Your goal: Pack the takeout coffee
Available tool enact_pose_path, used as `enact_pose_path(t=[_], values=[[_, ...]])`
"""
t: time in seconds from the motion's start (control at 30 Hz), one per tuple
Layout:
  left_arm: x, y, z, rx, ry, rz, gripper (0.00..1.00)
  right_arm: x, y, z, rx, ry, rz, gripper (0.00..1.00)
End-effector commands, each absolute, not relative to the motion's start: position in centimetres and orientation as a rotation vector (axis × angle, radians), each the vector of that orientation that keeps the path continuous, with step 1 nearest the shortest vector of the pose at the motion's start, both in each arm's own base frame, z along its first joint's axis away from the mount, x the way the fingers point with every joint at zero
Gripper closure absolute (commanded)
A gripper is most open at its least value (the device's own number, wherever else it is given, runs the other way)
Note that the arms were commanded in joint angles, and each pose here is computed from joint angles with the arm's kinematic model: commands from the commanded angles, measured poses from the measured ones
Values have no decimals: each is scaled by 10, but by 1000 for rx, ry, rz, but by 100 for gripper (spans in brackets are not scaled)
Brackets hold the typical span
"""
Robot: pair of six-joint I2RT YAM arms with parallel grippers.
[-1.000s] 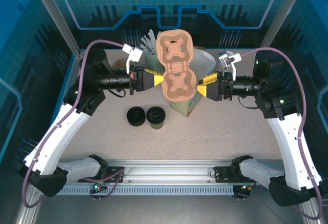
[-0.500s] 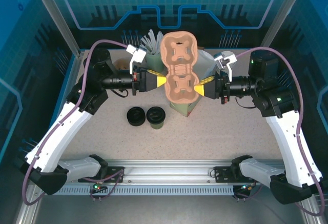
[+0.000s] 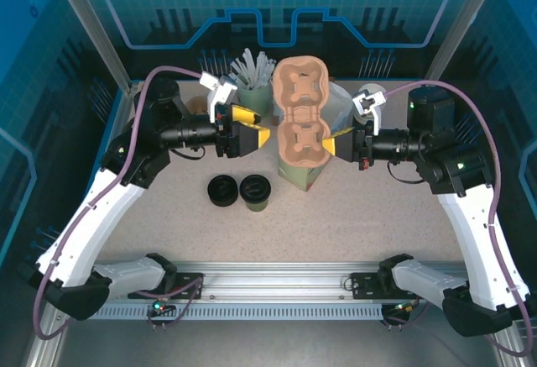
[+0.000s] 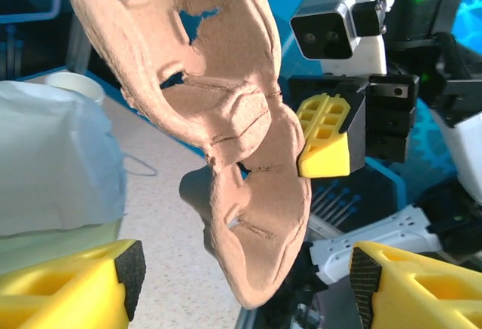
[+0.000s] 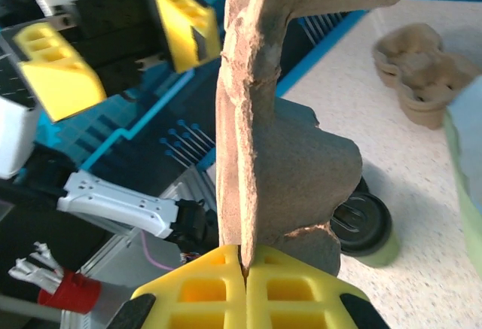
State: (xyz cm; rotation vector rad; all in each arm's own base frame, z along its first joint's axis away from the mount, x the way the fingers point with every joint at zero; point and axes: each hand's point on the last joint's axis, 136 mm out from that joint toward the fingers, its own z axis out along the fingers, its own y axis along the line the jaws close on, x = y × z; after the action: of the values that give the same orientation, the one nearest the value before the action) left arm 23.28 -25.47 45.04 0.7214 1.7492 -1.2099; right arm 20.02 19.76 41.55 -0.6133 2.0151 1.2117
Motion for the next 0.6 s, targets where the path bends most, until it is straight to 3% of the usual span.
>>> enact_pose_path(t=[0.0,0.23,0.57], values=[[234,-241,466,737,1676,-1011,24,197,188,404,-521,2120,1148,100],[230,-268,455,950,1618,-823,23,192,183,378,-403,2292,1124,100],[227,-309,402,1294,1620,-647,22,174,208,352,-505,2412,1136,100]])
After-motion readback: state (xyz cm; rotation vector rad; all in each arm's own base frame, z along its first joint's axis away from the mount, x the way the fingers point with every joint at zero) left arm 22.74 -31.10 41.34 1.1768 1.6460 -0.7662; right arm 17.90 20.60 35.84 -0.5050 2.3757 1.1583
